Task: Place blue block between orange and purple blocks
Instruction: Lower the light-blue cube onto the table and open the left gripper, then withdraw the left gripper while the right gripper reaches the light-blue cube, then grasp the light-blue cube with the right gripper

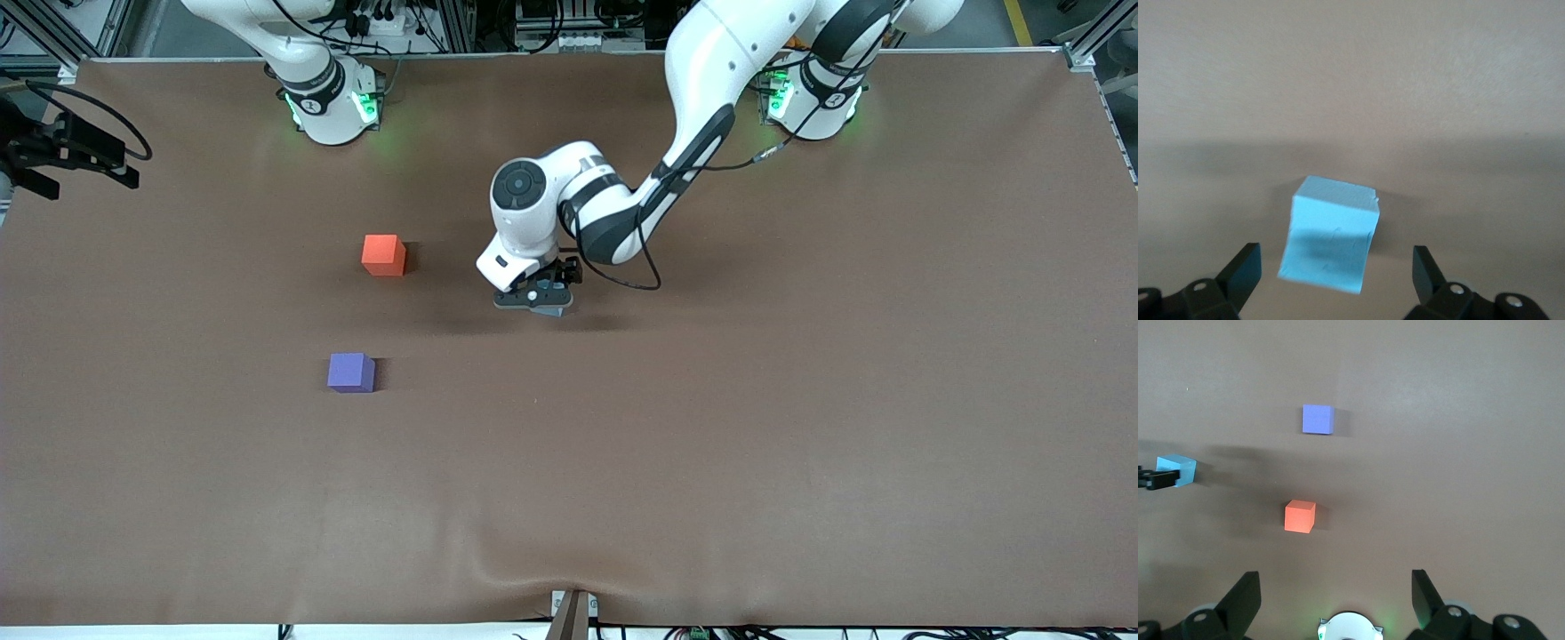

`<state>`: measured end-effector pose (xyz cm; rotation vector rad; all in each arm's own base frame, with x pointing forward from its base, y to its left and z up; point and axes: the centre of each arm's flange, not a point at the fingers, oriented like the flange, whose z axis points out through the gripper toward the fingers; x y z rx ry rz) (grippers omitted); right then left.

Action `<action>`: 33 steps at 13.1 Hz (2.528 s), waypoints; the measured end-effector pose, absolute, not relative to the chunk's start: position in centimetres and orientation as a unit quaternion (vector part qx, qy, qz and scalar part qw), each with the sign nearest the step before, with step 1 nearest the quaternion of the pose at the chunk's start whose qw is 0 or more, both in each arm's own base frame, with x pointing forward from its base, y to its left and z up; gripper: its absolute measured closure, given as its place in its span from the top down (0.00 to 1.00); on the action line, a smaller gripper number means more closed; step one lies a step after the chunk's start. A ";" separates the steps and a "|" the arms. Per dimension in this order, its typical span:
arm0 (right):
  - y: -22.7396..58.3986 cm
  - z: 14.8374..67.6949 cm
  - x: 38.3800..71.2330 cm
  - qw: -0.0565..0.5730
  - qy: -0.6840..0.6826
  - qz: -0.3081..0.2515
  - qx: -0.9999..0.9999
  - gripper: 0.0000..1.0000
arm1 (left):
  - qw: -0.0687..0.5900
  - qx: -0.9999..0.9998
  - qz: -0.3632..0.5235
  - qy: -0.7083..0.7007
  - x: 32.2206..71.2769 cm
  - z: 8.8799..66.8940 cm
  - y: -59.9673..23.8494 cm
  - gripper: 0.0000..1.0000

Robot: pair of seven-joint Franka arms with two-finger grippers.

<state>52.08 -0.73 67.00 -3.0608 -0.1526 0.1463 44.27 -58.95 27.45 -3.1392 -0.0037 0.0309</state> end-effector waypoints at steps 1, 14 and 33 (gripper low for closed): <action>-0.8 66.7 52.4 0.037 -0.049 0.047 -0.997 1.00 | 0.002 -1.000 0.002 -0.004 44.6 30.2 -58.6 1.00; 6.8 54.7 59.7 0.068 -0.067 0.105 -0.990 1.00 | 0.052 -0.993 0.000 -0.106 62.4 53.0 -21.1 1.00; 45.2 24.7 49.6 0.025 0.079 0.089 -0.993 1.00 | 0.043 -0.994 0.040 0.090 50.9 64.6 -5.0 1.00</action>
